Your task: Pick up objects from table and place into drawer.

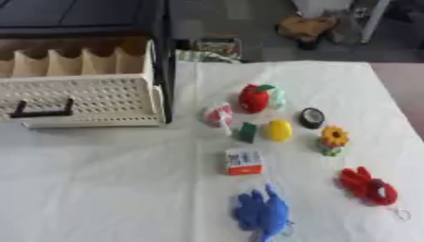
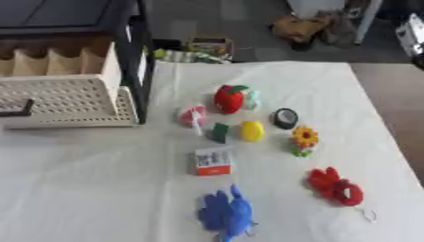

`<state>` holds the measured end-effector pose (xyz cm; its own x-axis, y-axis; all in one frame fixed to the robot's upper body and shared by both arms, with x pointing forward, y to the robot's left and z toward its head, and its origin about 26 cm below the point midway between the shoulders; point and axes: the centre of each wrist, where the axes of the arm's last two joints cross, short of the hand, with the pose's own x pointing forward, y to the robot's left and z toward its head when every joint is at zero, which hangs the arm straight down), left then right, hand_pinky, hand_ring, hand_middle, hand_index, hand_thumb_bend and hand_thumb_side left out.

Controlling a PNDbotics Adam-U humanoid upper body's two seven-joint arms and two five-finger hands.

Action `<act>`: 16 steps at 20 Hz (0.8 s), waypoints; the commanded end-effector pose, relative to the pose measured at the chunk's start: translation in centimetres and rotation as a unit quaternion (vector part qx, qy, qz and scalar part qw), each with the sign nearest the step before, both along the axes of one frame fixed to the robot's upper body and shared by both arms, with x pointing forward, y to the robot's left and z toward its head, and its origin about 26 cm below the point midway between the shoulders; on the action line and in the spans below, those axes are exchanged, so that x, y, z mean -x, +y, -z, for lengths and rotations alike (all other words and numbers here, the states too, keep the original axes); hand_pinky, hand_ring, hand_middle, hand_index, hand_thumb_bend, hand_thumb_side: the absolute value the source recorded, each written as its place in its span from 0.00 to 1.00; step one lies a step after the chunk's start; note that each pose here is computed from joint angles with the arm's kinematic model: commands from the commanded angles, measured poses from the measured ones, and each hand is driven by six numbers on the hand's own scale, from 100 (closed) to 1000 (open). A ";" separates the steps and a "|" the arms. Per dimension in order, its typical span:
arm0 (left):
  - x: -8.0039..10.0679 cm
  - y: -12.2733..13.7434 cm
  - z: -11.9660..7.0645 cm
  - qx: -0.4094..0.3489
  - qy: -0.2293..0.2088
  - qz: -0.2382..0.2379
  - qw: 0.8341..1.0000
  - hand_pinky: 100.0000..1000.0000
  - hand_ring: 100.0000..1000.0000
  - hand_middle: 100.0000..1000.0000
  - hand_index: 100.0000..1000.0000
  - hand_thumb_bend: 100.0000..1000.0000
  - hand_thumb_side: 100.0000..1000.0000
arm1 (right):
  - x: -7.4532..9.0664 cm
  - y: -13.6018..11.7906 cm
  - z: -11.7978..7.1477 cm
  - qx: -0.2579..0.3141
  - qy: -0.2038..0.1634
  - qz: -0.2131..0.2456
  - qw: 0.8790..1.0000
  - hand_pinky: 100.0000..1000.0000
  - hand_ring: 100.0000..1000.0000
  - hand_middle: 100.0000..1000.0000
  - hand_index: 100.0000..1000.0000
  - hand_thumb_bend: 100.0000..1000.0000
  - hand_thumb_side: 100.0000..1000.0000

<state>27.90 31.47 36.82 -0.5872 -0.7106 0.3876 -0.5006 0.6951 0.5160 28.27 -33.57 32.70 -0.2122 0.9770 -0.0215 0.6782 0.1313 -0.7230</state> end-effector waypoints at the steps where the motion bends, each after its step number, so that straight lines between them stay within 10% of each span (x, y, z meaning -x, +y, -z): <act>1: 0.1 -0.2 0.0 0.020 -0.023 0.009 0.999 0.00 0.00 0.00 0.84 0.00 0.18 | 0.6 0.5 -1.7 0.045 0.052 -0.008 0.998 0.85 0.89 0.83 0.91 0.36 0.82; 16: -0.4 -0.6 1.4 0.059 -0.011 0.032 0.998 0.00 0.00 0.00 0.81 0.00 0.19 | -1.7 0.1 -3.6 0.110 0.243 -0.018 0.964 0.89 0.92 0.82 0.87 0.35 0.58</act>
